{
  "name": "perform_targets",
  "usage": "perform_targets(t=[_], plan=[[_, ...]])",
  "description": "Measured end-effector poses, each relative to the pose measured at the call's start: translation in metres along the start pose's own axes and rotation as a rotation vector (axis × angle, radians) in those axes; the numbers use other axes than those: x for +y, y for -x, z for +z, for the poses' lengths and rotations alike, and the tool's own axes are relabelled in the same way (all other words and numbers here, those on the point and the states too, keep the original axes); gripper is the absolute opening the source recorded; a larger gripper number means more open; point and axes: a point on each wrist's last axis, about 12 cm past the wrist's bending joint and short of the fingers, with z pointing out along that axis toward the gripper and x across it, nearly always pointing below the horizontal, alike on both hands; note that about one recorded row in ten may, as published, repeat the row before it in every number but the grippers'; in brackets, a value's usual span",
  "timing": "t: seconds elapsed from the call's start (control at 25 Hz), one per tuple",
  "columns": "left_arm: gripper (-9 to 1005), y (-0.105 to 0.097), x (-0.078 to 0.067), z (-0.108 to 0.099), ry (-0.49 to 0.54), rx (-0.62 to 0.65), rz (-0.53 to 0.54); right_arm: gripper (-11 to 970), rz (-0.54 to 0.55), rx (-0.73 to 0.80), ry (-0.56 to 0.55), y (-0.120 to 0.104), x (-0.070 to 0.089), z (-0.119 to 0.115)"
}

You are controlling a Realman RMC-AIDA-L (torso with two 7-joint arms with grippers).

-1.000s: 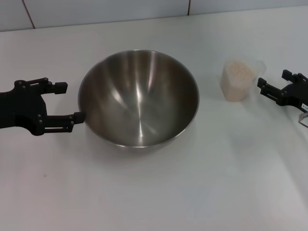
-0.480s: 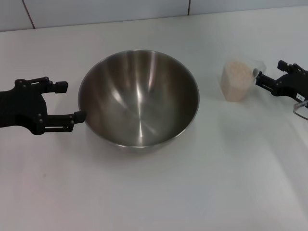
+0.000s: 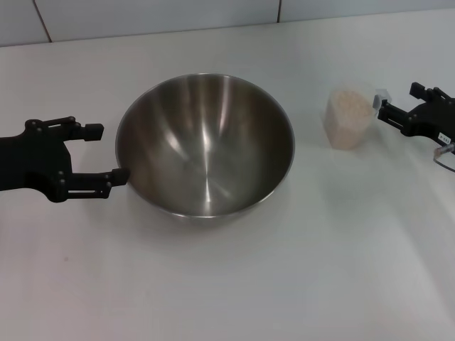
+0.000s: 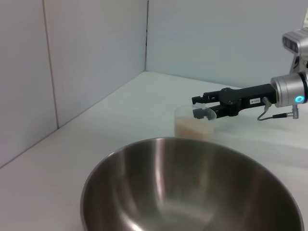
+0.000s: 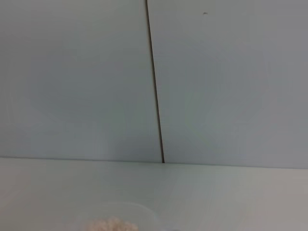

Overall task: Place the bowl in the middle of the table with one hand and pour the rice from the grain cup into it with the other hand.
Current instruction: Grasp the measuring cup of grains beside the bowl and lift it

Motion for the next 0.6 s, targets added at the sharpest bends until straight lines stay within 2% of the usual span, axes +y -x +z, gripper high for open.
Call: perform_targets(t=[0.6], plan=[[863, 0.0011, -0.0019, 0.0076, -0.034, 0.046, 0.014, 801, -0.016, -0.009, 0.015, -0.0009, 0.0042, 0.0]])
